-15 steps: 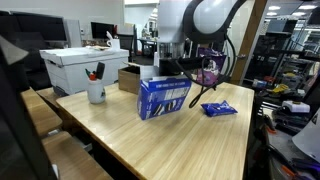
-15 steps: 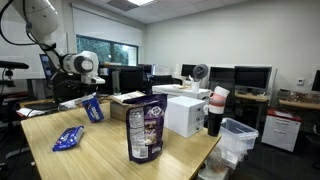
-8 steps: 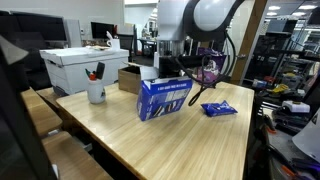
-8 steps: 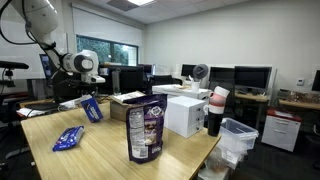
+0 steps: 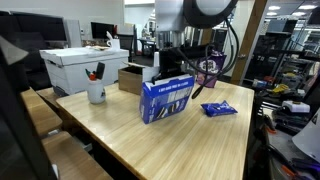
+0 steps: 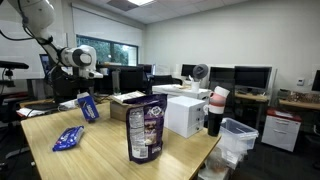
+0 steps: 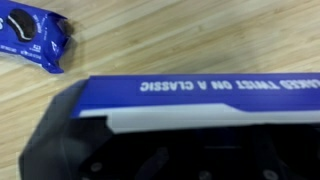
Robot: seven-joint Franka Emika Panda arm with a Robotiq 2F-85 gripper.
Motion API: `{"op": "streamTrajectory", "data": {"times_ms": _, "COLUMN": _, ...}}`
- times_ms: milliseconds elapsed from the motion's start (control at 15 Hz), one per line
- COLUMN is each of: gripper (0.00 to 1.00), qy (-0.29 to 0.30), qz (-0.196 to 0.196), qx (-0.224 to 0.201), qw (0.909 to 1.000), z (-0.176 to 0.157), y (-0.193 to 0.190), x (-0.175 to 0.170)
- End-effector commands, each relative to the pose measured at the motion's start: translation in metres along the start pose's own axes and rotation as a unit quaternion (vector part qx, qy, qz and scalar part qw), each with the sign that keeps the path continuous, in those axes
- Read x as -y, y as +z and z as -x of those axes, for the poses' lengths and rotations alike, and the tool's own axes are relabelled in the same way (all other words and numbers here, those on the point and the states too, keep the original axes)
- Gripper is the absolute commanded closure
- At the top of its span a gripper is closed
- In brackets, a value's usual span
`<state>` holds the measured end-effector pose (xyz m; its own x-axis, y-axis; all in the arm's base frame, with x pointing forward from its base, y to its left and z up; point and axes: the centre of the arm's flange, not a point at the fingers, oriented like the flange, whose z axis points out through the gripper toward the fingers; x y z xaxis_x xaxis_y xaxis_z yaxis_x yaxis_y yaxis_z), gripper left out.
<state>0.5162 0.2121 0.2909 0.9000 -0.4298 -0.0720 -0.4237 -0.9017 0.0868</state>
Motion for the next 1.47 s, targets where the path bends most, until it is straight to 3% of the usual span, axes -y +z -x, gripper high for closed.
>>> {"op": "streamTrajectory", "data": {"times_ms": 0, "gripper": 0.93, "qy": -0.018, "qz": 0.007, "qx": 0.003, "qw": 0.9998, "z": 0.014, "y": -0.042, "x": -0.003}}
{"op": "streamTrajectory", "data": {"times_ms": 200, "gripper": 0.93, "qy": -0.029, "qz": -0.003, "qx": -0.003, "qw": 0.9996, "z": 0.018, "y": -0.07, "x": -0.005}}
{"op": "streamTrajectory", "data": {"times_ms": 467, "gripper": 0.93, "qy": -0.078, "qz": -0.075, "qx": 0.042, "qw": 0.9932, "z": 0.018, "y": -0.094, "x": -0.01}}
{"op": "streamTrajectory", "data": {"times_ms": 733, "gripper": 0.93, "qy": -0.123, "qz": -0.14, "qx": 0.1, "qw": 0.9774, "z": 0.014, "y": -0.11, "x": -0.022}}
{"op": "streamTrajectory", "data": {"times_ms": 933, "gripper": 0.93, "qy": -0.151, "qz": -0.188, "qx": 0.147, "qw": 0.9592, "z": 0.009, "y": -0.117, "x": -0.035}}
{"op": "streamTrajectory", "data": {"times_ms": 1067, "gripper": 0.93, "qy": -0.131, "qz": -0.177, "qx": 0.154, "qw": 0.9632, "z": 0.009, "y": -0.123, "x": -0.042}}
{"op": "streamTrajectory", "data": {"times_ms": 1133, "gripper": 0.93, "qy": -0.098, "qz": -0.139, "qx": 0.13, "qw": 0.9768, "z": 0.008, "y": -0.126, "x": -0.046}}
{"op": "streamTrajectory", "data": {"times_ms": 1200, "gripper": 0.93, "qy": -0.082, "qz": -0.117, "qx": 0.102, "qw": 0.9845, "z": 0.007, "y": -0.127, "x": -0.051}}
{"op": "streamTrajectory", "data": {"times_ms": 1400, "gripper": 0.94, "qy": -0.056, "qz": -0.056, "qx": 0.064, "qw": 0.9948, "z": 0.004, "y": -0.132, "x": -0.061}}
